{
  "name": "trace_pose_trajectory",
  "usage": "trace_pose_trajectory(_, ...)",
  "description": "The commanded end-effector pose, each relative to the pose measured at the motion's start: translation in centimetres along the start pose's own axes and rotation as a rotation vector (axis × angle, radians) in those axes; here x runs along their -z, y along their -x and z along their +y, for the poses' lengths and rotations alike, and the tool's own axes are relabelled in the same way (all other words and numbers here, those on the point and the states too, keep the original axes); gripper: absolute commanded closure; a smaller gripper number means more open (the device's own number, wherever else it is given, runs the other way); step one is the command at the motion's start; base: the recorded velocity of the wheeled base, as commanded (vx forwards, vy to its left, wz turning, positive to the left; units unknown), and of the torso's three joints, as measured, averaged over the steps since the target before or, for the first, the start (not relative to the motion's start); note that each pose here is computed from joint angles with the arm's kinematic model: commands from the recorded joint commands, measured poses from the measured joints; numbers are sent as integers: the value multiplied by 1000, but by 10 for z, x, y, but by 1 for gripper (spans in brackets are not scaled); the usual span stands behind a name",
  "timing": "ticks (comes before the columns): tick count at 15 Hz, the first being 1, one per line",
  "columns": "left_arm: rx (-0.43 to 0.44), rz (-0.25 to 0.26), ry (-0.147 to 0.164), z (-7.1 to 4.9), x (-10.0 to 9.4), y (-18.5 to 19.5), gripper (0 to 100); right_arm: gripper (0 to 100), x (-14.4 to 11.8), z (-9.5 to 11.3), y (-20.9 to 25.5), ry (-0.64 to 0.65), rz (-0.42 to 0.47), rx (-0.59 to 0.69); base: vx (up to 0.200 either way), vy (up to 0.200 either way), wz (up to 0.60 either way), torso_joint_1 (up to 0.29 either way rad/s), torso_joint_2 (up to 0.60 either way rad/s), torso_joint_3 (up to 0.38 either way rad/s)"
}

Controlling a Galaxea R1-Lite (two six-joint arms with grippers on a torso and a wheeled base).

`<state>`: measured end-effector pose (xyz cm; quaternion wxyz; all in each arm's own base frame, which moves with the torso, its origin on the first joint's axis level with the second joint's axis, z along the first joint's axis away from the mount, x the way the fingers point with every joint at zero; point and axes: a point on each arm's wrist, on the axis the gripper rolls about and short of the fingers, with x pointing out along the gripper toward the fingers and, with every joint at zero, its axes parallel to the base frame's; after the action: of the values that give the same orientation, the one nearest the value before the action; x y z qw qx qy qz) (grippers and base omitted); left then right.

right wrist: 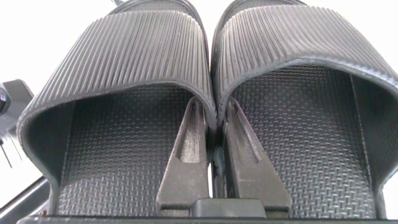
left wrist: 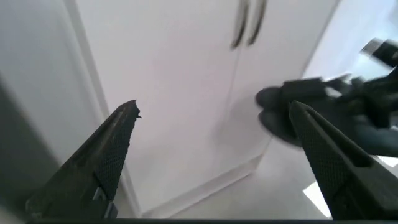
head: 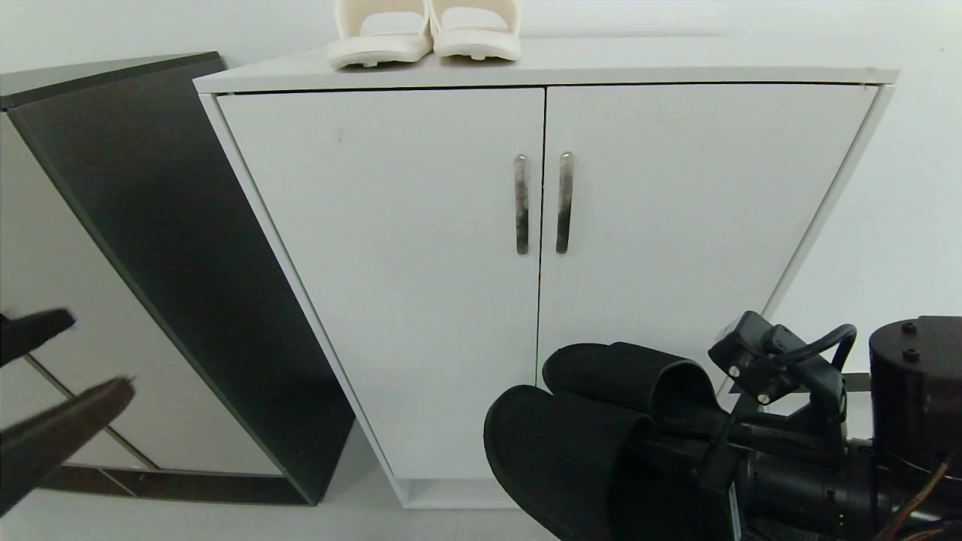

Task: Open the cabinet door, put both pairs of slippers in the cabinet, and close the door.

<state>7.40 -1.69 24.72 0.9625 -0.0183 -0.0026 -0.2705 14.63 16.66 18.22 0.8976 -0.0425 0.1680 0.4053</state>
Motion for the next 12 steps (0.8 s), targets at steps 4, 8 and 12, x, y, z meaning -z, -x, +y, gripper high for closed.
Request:
trace_pose_trajectory(4,318,78,20,-21,-24,-112,0,100,10,0,1,47,-5,-5,0,0,0,0,0,0)
trace_pose_trajectory(8,359,111,-8,-54,-21,-165,0,100,11,0,0,49,0,-19,0,0,0,0,0,0)
trace_pose_trajectory(12,414,113,22,-72,-26,-209,0,100,11,0,1,49,-3,-17,0,0,0,0,0,0)
